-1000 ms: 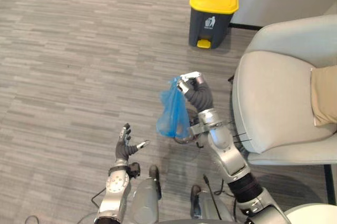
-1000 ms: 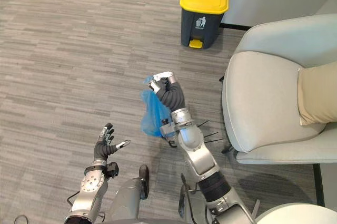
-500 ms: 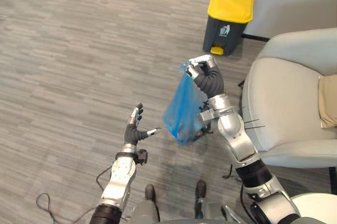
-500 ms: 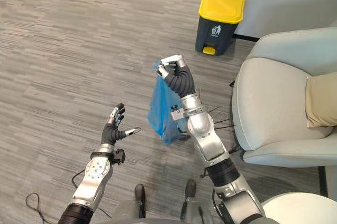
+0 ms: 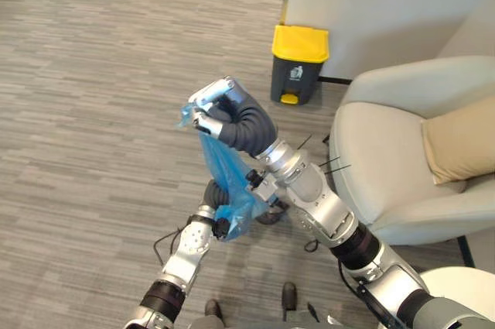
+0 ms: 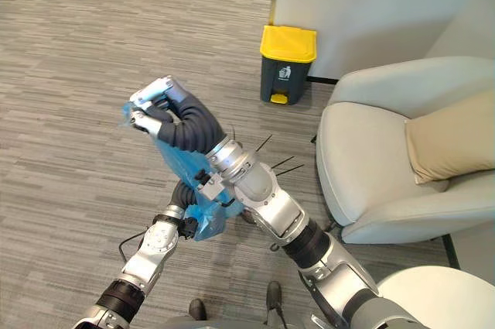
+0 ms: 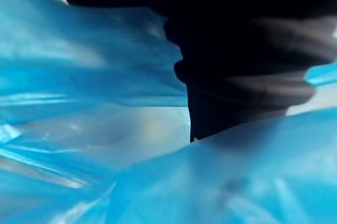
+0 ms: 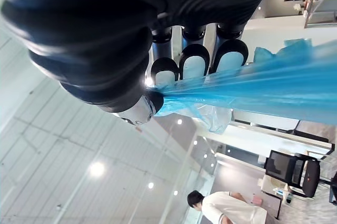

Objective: Gather rubbish on tea table into small bin, then transfer packed bag to large trash can.

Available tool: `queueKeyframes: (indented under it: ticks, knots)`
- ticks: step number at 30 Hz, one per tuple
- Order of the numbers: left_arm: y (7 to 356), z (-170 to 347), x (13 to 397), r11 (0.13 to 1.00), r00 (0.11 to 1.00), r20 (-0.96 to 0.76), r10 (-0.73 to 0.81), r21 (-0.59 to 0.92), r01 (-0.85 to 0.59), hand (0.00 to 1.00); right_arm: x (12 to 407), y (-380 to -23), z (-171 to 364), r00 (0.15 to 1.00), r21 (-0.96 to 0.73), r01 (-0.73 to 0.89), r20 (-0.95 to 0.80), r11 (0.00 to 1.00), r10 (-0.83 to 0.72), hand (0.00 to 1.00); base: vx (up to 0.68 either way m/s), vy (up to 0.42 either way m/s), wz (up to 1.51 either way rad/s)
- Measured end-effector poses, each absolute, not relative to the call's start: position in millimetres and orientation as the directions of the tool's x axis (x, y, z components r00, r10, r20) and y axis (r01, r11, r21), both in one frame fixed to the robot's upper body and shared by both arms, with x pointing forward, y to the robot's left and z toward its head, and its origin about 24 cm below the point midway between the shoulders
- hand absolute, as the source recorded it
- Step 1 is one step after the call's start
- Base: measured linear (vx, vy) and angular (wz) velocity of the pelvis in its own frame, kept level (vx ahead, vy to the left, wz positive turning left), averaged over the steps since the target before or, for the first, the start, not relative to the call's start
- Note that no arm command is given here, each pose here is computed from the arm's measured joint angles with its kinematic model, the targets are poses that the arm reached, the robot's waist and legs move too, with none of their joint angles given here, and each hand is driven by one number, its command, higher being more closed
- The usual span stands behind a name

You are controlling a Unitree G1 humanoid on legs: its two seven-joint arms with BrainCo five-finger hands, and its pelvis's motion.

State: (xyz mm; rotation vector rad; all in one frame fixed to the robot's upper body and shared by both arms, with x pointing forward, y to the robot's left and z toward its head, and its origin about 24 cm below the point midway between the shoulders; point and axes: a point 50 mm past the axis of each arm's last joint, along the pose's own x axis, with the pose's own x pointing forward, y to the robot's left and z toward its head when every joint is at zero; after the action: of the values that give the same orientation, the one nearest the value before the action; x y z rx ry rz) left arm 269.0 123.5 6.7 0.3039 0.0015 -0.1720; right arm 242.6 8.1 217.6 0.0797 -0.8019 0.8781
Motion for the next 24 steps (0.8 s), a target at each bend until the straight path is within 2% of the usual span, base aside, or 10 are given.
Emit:
queueKeyframes:
  ticks: [2, 3, 11, 17, 18, 22, 24]
  knots:
    - [120.2, 6.0, 272.4, 0.934, 0.983, -0.035, -0.18, 0.306, 0.182, 0.0, 243.6, 13.3, 217.6, 0.357, -0.278, -0.718, 0.64, 0.638, 0.681, 1.0, -0.06, -0.057, -0.18]
    - [117.8, 6.7, 273.4, 0.932, 0.981, -0.033, -0.191, 0.309, 0.191, 1.0, 244.0, 14.5, 217.8, 0.355, -0.283, -0.719, 0.637, 0.635, 0.685, 1.0, -0.04, -0.045, -0.06]
    - [90.2, 8.6, 276.2, 0.9, 0.959, -0.033, -0.28, 0.339, 0.275, 1.0, 244.2, 30.7, 206.4, 0.347, -0.303, -0.752, 0.573, 0.586, 0.742, 1.0, -0.02, -0.022, -0.01]
    - [87.2, 14.8, 280.7, 0.916, 0.97, 0.001, -0.244, 0.33, 0.23, 1.0, 245.8, 35.4, 209.8, 0.341, -0.309, -0.75, 0.576, 0.585, 0.743, 1.0, 0.0, -0.001, 0.01]
    - [87.1, 14.8, 280.7, 0.917, 0.97, 0.002, -0.243, 0.328, 0.229, 1.0, 245.7, 35.5, 209.8, 0.341, -0.311, -0.749, 0.576, 0.586, 0.743, 0.0, -0.01, -0.004, 0.04]
    - [92.3, 14.5, 281.5, 0.937, 0.982, 0.004, -0.191, 0.3, 0.181, 1.0, 245.5, 33.6, 207.1, 0.349, -0.328, -0.73, 0.576, 0.6, 0.739, 0.0, 0.0, -0.001, 0.01]
    - [102.2, 12.5, 279.7, 0.956, 0.992, -0.001, -0.129, 0.265, 0.125, 1.0, 243.2, 24.7, 198.6, 0.383, -0.33, -0.695, 0.583, 0.639, 0.717, 0.0, 0.0, 0.0, 0.0]
